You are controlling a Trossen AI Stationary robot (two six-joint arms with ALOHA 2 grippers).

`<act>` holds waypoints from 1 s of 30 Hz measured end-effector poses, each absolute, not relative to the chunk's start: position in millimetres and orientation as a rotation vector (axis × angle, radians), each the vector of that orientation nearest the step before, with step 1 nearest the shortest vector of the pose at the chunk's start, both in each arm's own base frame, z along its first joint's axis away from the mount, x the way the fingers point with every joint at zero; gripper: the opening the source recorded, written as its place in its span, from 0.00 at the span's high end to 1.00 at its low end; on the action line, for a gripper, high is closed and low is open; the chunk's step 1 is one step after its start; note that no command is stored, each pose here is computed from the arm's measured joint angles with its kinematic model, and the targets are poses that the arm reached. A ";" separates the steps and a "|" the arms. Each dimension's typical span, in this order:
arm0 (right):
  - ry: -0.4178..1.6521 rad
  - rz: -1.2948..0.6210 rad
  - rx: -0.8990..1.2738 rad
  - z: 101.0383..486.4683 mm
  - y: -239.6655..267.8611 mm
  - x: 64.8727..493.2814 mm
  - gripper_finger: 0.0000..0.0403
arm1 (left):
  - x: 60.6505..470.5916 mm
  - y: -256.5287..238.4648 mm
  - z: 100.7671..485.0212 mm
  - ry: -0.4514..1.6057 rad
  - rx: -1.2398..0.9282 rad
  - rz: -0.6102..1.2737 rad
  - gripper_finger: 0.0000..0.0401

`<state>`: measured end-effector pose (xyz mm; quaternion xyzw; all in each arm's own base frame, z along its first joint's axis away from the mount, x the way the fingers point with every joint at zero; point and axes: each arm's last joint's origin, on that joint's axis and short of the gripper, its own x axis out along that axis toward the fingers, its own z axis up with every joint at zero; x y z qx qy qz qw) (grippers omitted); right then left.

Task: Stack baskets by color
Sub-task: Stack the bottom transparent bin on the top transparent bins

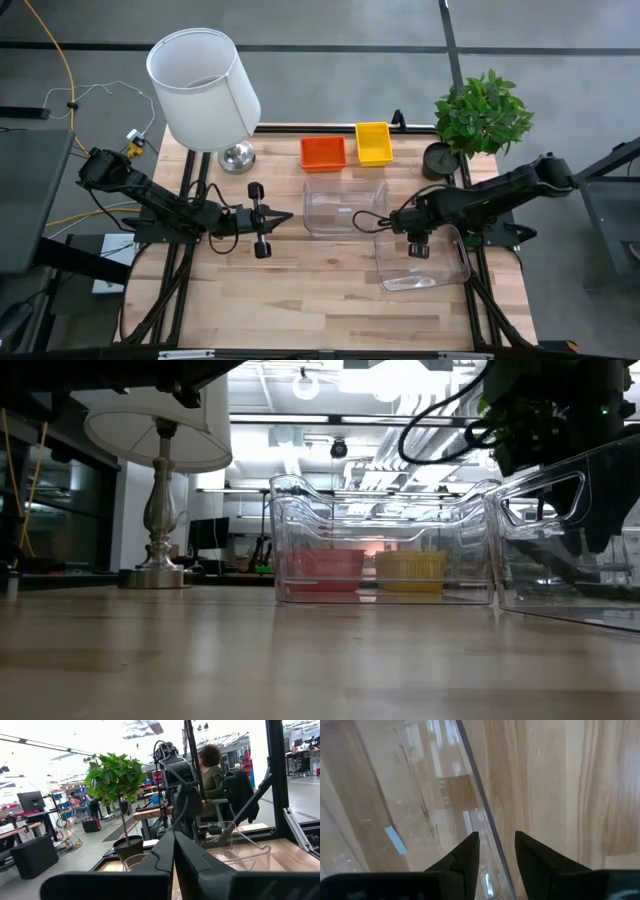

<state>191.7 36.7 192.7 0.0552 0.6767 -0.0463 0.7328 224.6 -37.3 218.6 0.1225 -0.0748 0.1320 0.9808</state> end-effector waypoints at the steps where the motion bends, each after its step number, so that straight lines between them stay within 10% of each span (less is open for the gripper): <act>1: 1.497 -0.104 0.120 191.1 36.9 192.5 0.72 | 224.6 -37.3 218.6 -0.151 0.247 0.266 1.00; 9: 1.544 -0.109 0.110 182.7 37.7 196.4 0.74 | 224.6 -37.3 218.6 -0.151 0.247 0.266 1.00; 17: 1.559 -0.034 0.131 183.2 39.5 195.9 0.98 | 224.6 -37.3 218.6 -0.151 0.247 0.266 1.00; 30: 1.422 0.115 0.290 222.5 47.2 197.2 1.00 | 224.6 -37.3 218.6 -0.151 0.247 0.266 1.00</act>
